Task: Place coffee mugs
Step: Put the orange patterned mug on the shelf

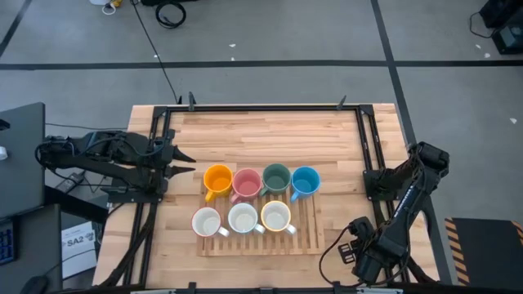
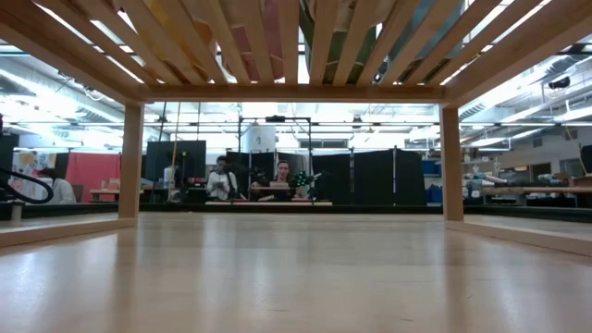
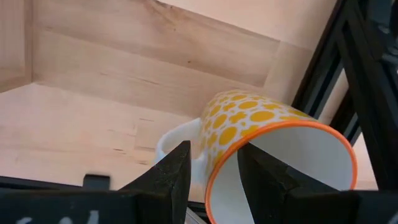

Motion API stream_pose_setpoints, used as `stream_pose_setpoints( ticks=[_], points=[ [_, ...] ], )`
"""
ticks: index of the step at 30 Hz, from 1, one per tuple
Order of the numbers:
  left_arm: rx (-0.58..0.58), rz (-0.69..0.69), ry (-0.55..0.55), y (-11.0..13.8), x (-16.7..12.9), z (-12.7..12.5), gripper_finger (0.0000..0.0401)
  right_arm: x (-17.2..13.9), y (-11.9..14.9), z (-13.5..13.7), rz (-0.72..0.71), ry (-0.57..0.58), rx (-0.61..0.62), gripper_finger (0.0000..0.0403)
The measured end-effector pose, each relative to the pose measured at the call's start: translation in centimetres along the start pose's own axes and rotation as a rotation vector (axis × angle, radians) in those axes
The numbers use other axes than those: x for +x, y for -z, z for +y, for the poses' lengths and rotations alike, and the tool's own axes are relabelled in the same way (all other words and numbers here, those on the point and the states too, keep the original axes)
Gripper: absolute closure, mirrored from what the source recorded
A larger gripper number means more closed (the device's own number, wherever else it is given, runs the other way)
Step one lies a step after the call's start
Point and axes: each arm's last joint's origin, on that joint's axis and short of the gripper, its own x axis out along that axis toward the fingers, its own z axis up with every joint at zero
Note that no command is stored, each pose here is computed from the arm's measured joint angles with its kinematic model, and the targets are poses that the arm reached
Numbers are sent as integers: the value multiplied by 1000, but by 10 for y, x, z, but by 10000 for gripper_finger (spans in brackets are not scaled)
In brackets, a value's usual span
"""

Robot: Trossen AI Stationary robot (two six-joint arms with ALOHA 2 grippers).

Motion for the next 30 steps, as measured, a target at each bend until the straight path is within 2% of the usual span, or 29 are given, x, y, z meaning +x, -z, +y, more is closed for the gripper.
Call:
stream_pose_setpoints(
  ticks=[18, 23, 30],
  points=[
    [0, 0, 0, 0, 0, 0, 287, 1, 0, 0, 1, -1, -62, 275],
    [0, 0, 0, 0, 0, 0, 287, 1, 0, 0, 1, -1, -108, 301],
    [0, 0, 0, 0, 0, 0, 287, 1, 0, 0, 1, -2, -115, 365]
  ],
)
